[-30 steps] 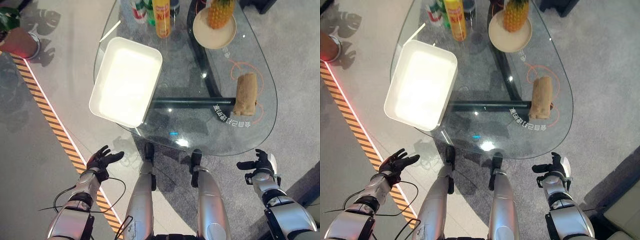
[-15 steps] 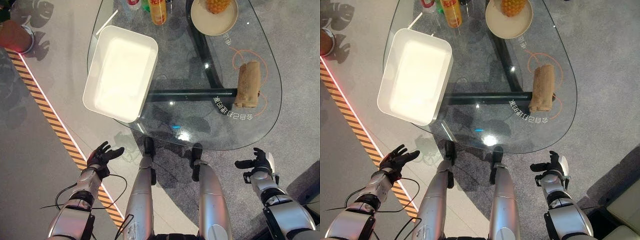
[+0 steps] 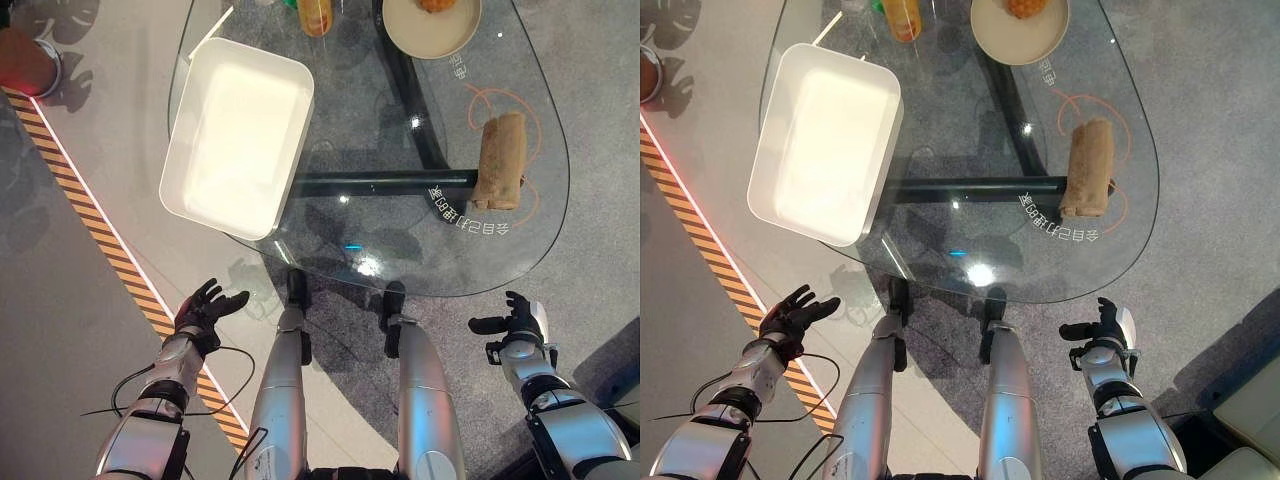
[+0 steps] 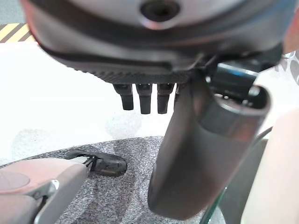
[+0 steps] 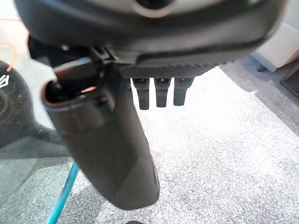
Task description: Wipe the table with a cloth and put it in the basket.
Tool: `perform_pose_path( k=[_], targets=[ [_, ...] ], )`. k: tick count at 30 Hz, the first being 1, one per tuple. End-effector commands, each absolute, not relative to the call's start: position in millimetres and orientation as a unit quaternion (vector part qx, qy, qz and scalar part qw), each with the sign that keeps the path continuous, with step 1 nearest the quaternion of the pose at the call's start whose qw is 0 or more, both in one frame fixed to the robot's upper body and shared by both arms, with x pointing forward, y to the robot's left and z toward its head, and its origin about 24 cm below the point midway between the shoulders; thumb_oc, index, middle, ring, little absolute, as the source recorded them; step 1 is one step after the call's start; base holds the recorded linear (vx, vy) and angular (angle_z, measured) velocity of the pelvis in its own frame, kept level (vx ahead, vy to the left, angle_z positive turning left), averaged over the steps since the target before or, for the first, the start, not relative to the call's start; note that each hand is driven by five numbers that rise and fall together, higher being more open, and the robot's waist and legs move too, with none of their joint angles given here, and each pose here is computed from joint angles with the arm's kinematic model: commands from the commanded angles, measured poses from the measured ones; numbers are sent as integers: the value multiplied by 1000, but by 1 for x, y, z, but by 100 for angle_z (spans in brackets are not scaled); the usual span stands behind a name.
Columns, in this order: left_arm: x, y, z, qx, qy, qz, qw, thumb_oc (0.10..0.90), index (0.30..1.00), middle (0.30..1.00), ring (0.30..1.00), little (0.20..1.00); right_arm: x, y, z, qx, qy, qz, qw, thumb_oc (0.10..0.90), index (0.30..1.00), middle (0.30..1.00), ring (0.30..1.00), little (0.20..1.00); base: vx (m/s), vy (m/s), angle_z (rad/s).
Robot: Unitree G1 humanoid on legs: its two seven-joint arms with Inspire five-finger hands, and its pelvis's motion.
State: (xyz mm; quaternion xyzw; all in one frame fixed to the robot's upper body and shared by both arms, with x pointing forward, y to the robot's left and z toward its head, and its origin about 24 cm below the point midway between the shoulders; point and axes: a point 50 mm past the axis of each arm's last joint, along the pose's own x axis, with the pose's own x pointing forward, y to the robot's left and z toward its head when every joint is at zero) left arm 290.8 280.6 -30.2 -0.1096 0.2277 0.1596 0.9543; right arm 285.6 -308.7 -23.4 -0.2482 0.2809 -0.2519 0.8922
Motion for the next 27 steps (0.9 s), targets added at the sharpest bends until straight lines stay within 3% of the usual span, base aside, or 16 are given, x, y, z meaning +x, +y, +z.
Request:
perform_pose_path(
  k=[1, 6, 8, 14, 27],
  targets=[
    [277, 303, -31, -100, 221, 194, 951, 800, 900, 900, 900, 900, 266, -353, -8, -231, 262, -363, 864, 800, 900, 900, 900, 900, 0, 0, 0],
    [274, 308, -32, -95, 223, 193, 951, 800, 900, 900, 900, 900, 265, -377, 16, -190, 220, -440, 850, 800, 900, 900, 900, 900, 0, 0, 0],
    [272, 312, -31, -89, 225, 192, 951, 800, 900, 900, 900, 900, 267, -397, 46, -185, 170, -509, 823, 800, 900, 900, 900, 900, 9, -35, 0],
    [273, 316, -27, -87, 222, 191, 952, 800, 900, 900, 900, 900, 275, -411, 92, -175, 87, -585, 787, 800, 900, 900, 900, 900, 1, -5, 0],
    [281, 316, -18, -95, 208, 197, 953, 800, 900, 900, 900, 900, 308, -378, 167, -137, -103, -593, 787, 800, 900, 900, 900, 900, -9, 6, 0]
  ],
)
